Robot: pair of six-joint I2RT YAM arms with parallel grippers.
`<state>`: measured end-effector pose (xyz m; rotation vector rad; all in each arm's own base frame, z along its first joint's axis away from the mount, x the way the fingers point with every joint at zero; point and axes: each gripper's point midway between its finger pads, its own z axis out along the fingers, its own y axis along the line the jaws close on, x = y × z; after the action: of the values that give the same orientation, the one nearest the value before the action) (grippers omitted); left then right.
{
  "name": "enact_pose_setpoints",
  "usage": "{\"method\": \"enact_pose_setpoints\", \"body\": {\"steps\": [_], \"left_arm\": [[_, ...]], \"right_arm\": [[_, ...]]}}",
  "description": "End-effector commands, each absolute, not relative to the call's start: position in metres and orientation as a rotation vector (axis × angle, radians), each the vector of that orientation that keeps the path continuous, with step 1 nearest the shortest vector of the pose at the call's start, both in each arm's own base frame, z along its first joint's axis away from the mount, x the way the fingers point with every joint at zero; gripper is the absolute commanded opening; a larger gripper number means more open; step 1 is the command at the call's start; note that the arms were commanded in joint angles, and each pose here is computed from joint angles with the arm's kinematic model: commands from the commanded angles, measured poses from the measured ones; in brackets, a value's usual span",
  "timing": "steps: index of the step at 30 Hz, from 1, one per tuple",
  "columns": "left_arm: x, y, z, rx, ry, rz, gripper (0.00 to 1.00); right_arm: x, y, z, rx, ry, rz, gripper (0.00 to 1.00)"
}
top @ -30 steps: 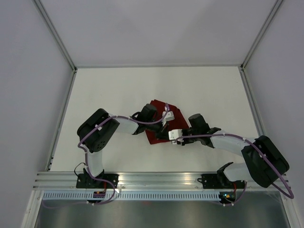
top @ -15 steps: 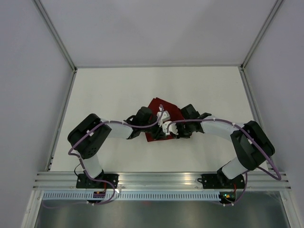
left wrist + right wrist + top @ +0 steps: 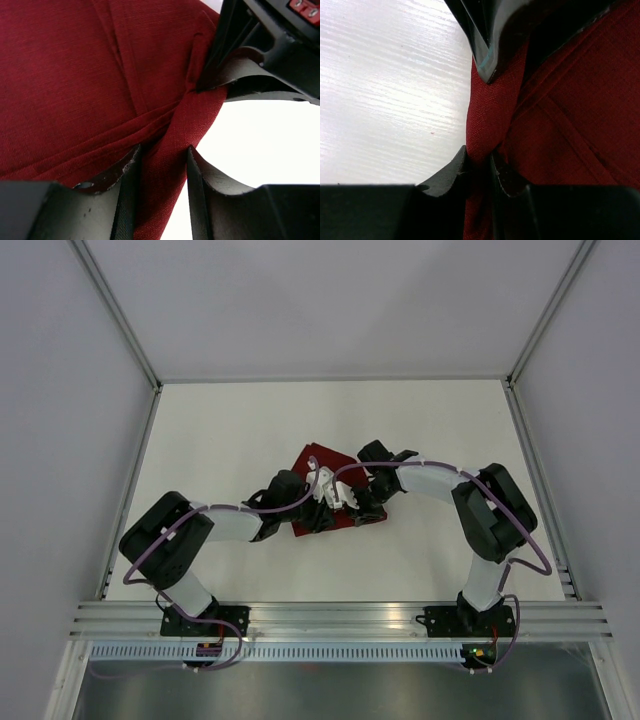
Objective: Fold the napkin, place the utensils inside, and roll it up
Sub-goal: Roll the napkin at the center of the board.
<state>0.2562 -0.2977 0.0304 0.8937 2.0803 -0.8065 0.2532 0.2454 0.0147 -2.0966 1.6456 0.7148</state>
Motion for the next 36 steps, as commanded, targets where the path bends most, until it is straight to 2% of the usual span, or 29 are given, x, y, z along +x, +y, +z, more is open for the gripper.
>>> {"method": "enact_pose_setpoints", "body": {"steps": [1,5,10,14,21,28,33,36], "left_arm": [[0.28,-0.316,0.086,0.998,1.739,-0.656,0.43],[0.282,-0.317,0.091,0.98,1.709,-0.614,0.44],[0.282,-0.316,0.086,0.975,1.713,-0.616,0.46],[0.284,-0.314,0.091,0.953,1.698,-0.61,0.48],[0.288,-0.309,0.09,0.927,1.717,-0.62,0.57],[0.287,-0.307,0.103,0.911,1.676,-0.629,0.58],[0.289,-0.302,0.107,0.906,1.663,-0.593,0.68],[0.291,-0.3,0.11,0.903,1.655,-0.583,0.68]], "right_arm": [[0.202,0.216,-0.004,-1.993,2.202,0.986,0.18],[0.197,0.219,-0.003,-1.972,2.219,1.051,0.17],[0.207,0.216,-0.01,-1.935,2.194,0.915,0.17],[0.203,0.212,-0.017,-1.933,2.224,0.917,0.15],[0.201,0.209,-0.024,-1.921,2.24,0.9,0.15],[0.201,0.208,-0.028,-1.92,2.274,0.901,0.14],[0.199,0.208,-0.028,-1.917,2.294,0.917,0.14],[0.2,0.208,-0.029,-1.908,2.313,0.924,0.14]]}}
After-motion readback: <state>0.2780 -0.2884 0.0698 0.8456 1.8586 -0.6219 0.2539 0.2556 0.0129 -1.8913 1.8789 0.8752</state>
